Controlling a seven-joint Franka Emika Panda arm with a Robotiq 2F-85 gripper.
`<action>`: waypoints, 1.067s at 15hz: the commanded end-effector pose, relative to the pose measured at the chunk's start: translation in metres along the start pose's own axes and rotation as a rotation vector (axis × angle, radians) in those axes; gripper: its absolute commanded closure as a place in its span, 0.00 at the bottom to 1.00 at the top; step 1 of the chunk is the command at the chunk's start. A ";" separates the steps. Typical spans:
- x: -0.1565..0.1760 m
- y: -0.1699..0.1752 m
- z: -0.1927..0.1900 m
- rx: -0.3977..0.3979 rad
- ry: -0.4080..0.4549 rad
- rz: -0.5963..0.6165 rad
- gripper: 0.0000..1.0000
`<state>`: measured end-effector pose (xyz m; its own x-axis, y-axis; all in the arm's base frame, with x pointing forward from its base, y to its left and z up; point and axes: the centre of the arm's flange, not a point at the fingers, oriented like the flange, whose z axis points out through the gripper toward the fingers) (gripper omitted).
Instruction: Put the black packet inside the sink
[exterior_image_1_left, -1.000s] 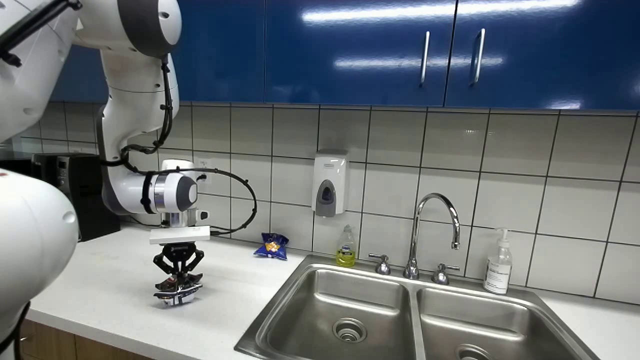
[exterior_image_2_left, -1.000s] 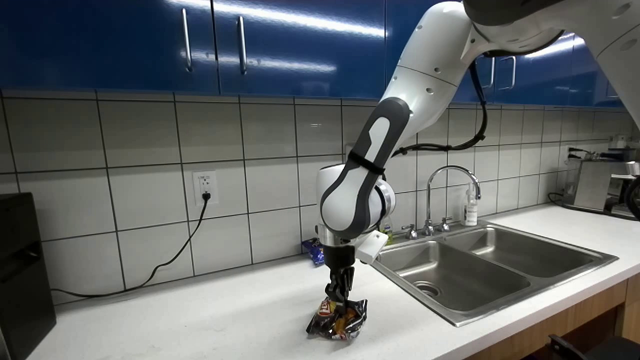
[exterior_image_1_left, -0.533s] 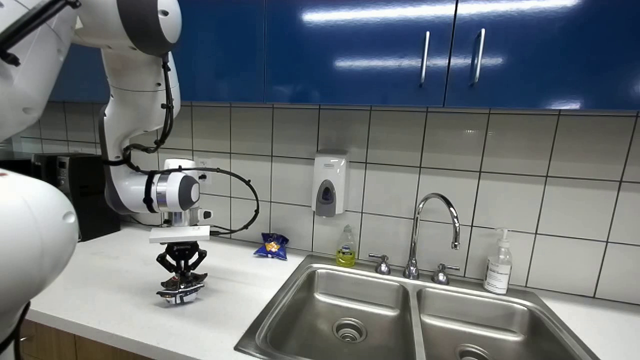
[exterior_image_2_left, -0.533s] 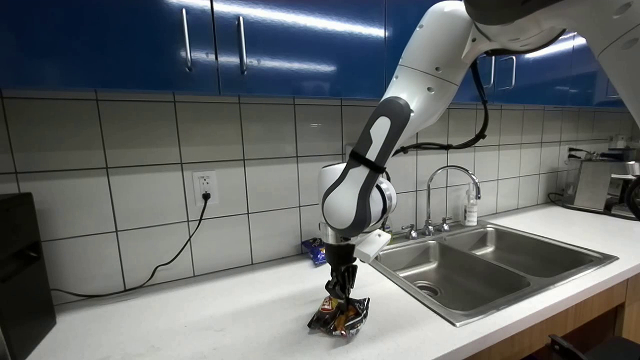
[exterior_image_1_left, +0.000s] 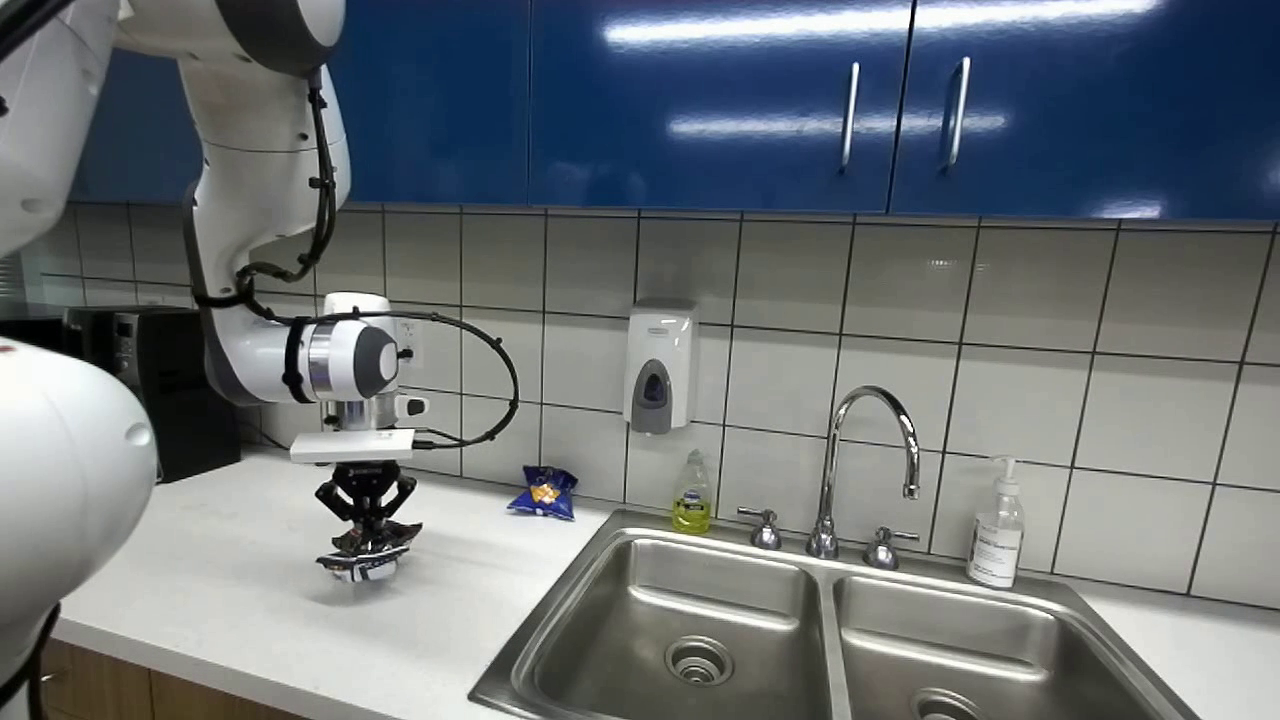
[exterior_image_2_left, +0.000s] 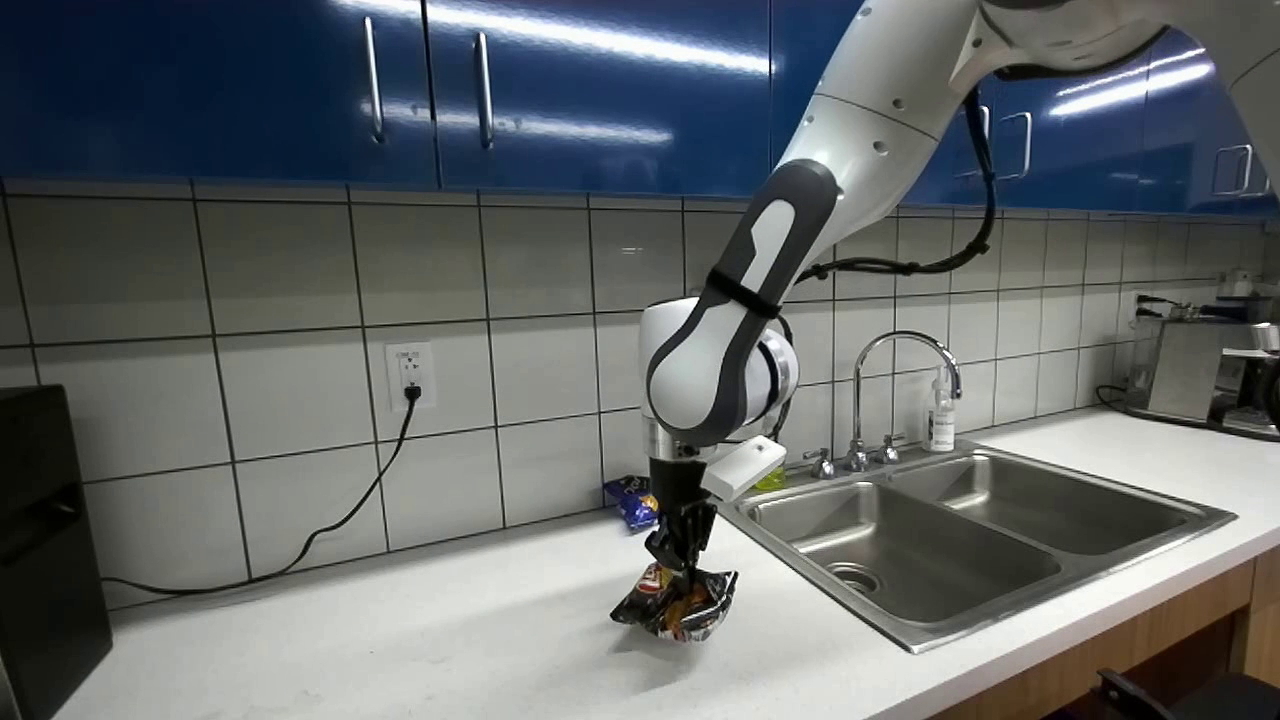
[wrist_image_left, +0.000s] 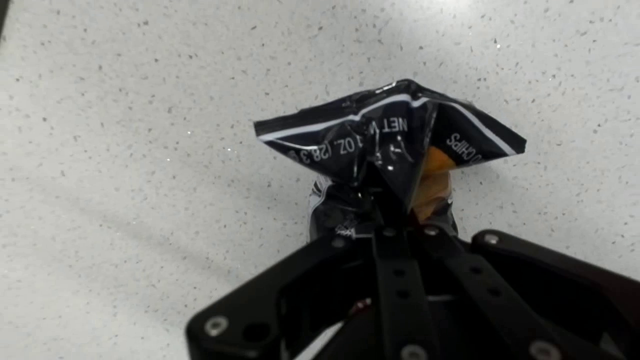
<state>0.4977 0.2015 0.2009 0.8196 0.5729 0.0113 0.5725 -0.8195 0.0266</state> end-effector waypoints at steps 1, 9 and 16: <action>-0.018 -0.003 -0.032 -0.003 0.015 0.076 1.00; -0.035 0.030 -0.067 0.015 0.060 0.216 1.00; -0.064 0.119 -0.090 0.005 0.090 0.415 1.00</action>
<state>0.5088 0.1037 0.2739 0.9573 0.2687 0.1065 0.2702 -0.9628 0.0010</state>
